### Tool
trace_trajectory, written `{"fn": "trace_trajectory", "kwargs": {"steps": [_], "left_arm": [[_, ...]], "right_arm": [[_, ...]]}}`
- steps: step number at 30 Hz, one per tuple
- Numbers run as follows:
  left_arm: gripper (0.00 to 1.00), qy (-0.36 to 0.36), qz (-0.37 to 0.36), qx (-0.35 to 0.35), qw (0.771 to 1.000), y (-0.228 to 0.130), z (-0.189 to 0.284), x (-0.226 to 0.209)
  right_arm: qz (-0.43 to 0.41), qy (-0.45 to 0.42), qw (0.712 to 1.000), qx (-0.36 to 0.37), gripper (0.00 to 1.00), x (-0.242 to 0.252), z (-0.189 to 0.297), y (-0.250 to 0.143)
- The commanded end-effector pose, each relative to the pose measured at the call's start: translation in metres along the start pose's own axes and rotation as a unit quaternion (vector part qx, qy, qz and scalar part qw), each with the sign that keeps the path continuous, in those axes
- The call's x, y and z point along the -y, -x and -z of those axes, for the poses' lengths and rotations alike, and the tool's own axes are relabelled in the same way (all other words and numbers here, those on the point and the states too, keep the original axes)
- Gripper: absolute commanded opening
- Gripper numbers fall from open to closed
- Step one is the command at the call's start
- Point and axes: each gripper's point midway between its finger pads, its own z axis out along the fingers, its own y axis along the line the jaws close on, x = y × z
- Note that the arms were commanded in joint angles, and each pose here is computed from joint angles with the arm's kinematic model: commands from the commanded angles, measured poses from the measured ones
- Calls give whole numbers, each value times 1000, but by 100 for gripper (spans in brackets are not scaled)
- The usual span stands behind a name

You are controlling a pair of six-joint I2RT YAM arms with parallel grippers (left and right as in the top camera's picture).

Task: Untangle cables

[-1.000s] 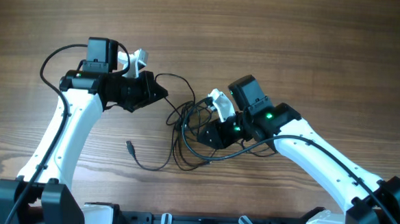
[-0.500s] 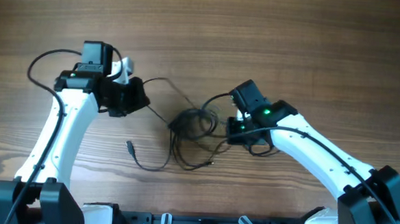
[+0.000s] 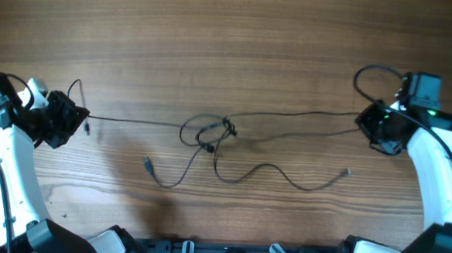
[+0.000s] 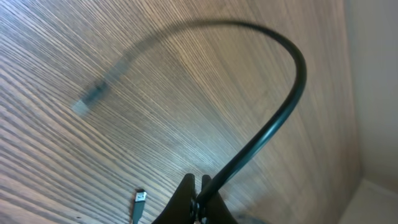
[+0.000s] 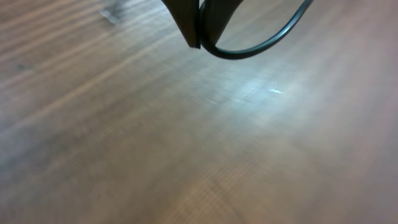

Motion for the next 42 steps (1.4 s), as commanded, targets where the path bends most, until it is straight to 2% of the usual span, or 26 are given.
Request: {"fn": "trace_trajectory", "kwargs": {"steps": [1,4,8,11,14,15,16,18,19,20,22,23,24,25,26,27,28,32,33,34,35,39,42], "left_arm": [[4,-22,-8,16,1000,6,10,8],[4,-19,-7,17,1000,7,10,7],[4,-18,-7,18,1000,7,10,7],[4,-28,-7,12,1000,5,10,10],[4,-70,-12,-8,997,-3,10,26],[4,-89,-17,-20,996,-8,9,36],[4,-110,-35,-41,992,-20,6,51],[4,-117,-69,-65,989,-38,-3,69],[4,-119,-100,-84,984,-53,-9,81],[4,-113,-129,-96,981,-65,-15,88],[4,-69,-179,-103,976,-83,-28,91],[12,-49,-199,-103,973,-90,-33,91],[31,-35,-221,-106,969,-99,-38,94],[56,-35,-238,-114,964,-109,-40,98],[66,-40,-254,-121,959,-118,-43,105],[71,-43,-262,-123,956,-122,-44,108],[73,-50,-277,-128,951,-130,-46,115],[75,-70,-326,-146,931,-159,-57,135],[75,-72,-338,-154,926,-168,-61,138],[74,-72,-344,-163,922,-174,-65,140],[73,-63,-343,-187,918,-188,-79,139],[73,-54,-345,-212,913,-205,-100,139],[77,-64,-354,-216,908,-219,-111,149]], "right_arm": [[-12,79,995,60,4,-11,38,34],[-59,112,987,104,4,-1,57,63],[-77,249,955,139,4,-13,93,100],[-30,285,948,138,4,-25,101,98],[18,245,965,92,4,-27,80,67],[73,280,955,60,5,-46,81,45],[168,348,922,24,8,-78,90,13],[273,395,877,-33,9,-110,92,-41],[309,374,873,-51,9,-116,82,-61],[341,320,882,-63,8,-117,65,-78],[356,257,896,-67,7,-117,49,-91],[364,245,896,-71,5,-119,47,-97],[377,247,889,-79,4,-123,46,-108],[382,256,884,-88,4,-126,48,-115],[396,284,867,-106,4,-132,54,-128],[416,316,845,-118,4,-138,61,-139],[427,347,825,-129,4,-144,69,-149],[425,391,803,-145,4,-152,82,-159],[425,420,788,-150,4,-159,91,-163],[426,463,762,-152,4,-168,104,-166],[424,551,704,-146,4,-192,138,-166],[398,595,690,-107,4,-229,168,-141],[392,641,658,-56,5,-255,211,-124]]}}
